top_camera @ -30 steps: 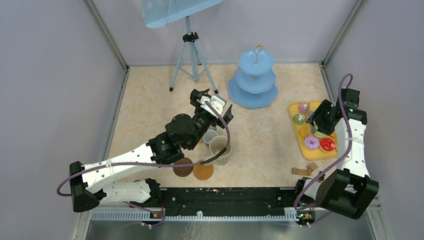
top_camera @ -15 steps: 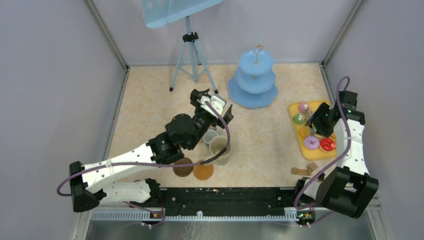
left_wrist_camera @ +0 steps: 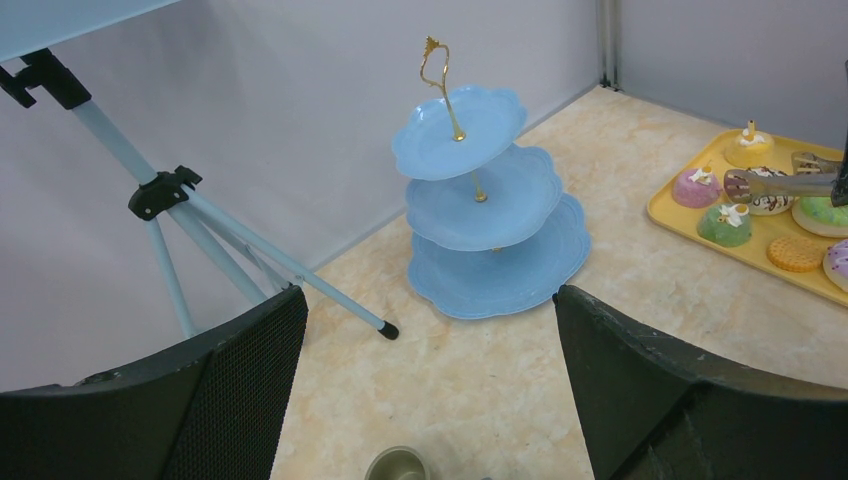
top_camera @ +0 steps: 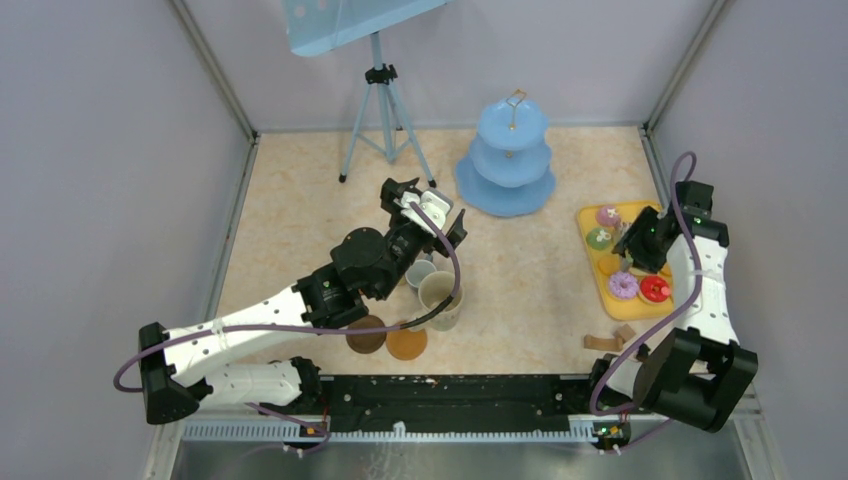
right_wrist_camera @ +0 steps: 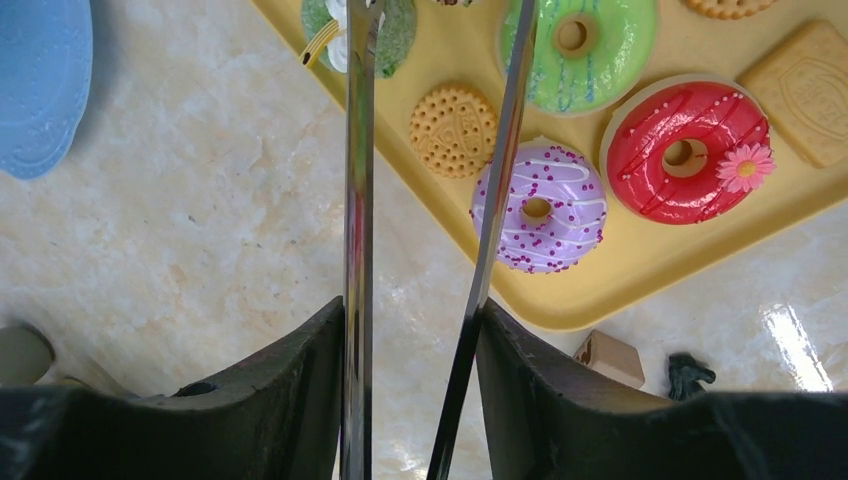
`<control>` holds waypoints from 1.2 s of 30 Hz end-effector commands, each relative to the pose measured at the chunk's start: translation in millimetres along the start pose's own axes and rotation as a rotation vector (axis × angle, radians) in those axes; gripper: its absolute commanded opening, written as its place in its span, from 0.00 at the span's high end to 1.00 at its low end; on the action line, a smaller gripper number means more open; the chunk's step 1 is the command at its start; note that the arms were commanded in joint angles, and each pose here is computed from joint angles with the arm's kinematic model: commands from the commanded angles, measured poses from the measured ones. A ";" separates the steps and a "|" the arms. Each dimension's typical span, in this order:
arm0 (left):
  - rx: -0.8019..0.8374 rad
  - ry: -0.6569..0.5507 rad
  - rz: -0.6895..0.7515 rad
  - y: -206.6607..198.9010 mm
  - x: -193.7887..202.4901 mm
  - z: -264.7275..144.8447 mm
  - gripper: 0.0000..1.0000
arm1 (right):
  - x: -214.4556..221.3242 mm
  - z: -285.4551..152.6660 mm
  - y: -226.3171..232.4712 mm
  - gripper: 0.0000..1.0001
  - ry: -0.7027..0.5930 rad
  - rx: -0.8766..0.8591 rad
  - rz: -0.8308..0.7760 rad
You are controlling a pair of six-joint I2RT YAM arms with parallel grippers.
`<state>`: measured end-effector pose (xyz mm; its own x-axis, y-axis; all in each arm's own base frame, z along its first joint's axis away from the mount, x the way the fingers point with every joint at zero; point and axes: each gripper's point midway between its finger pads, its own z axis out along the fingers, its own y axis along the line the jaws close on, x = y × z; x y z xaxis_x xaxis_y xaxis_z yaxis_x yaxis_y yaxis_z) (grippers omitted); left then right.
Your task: Serve the afternoon tea
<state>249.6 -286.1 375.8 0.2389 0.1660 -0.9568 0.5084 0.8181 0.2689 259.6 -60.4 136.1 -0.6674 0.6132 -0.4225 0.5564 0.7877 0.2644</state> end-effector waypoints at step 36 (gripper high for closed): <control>-0.001 -0.044 -0.037 3.6 -17.0 -2.9 0.01 | -29.0 -52.0 66.4 0.75 -0.181 -0.325 -0.110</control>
<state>249.5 -286.1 375.3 0.2380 0.1673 -0.9568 0.5090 0.8175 0.2695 262.8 -51.8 175.7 -0.6250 0.5621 -0.5416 0.4547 0.8262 0.3326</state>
